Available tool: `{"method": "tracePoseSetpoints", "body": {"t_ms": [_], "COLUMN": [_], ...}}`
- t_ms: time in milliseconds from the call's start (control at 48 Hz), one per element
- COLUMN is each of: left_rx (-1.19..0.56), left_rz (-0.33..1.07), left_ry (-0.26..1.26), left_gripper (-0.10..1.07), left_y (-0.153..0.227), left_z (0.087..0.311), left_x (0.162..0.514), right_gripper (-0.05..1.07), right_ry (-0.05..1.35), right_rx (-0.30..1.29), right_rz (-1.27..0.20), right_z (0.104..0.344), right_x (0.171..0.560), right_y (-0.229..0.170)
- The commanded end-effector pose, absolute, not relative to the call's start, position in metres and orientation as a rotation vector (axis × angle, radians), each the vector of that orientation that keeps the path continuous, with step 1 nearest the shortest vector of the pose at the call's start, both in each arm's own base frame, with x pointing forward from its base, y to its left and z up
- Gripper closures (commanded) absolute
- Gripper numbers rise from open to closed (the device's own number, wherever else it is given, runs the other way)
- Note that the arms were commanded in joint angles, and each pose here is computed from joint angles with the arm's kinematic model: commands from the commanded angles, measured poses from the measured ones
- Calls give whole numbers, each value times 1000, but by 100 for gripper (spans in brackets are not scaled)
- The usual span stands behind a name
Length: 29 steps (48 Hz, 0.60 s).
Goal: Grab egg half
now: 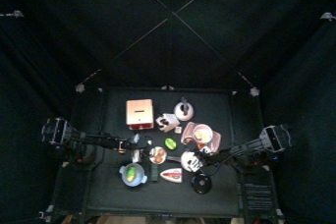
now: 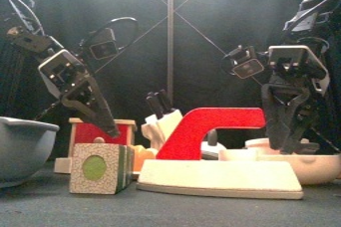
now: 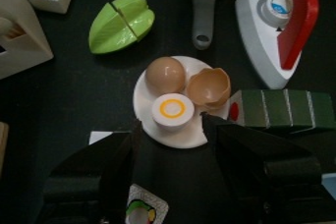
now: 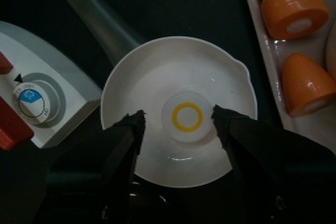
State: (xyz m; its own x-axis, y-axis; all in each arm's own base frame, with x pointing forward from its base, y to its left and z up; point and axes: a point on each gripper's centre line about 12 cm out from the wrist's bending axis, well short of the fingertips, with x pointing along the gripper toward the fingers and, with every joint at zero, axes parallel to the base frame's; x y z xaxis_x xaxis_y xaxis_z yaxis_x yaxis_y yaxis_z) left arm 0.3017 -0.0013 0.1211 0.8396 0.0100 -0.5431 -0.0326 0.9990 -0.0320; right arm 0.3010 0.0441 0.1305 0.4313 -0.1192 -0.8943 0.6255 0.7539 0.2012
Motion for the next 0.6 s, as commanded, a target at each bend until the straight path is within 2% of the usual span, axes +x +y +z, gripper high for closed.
{"method": "tracePoseSetpoints", "body": {"t_ms": [0, 188, 583], "left_rx": [-47, -49, -50], "left_rz": [33, 38, 44], "left_ry": [543, 577, 604], "left_gripper": [7, -4, -4], "left_y": [1, 1, 1], "left_z": [120, 104, 89], "left_x": [306, 313, 328], "right_gripper": [12, 12, 12], "right_ry": [1000, 1004, 1007], "right_rx": [574, 572, 568], "right_rz": [-478, -478, -480], "right_z": [140, 139, 137], "right_x": [307, 306, 305], "right_y": [46, 46, 45]}}
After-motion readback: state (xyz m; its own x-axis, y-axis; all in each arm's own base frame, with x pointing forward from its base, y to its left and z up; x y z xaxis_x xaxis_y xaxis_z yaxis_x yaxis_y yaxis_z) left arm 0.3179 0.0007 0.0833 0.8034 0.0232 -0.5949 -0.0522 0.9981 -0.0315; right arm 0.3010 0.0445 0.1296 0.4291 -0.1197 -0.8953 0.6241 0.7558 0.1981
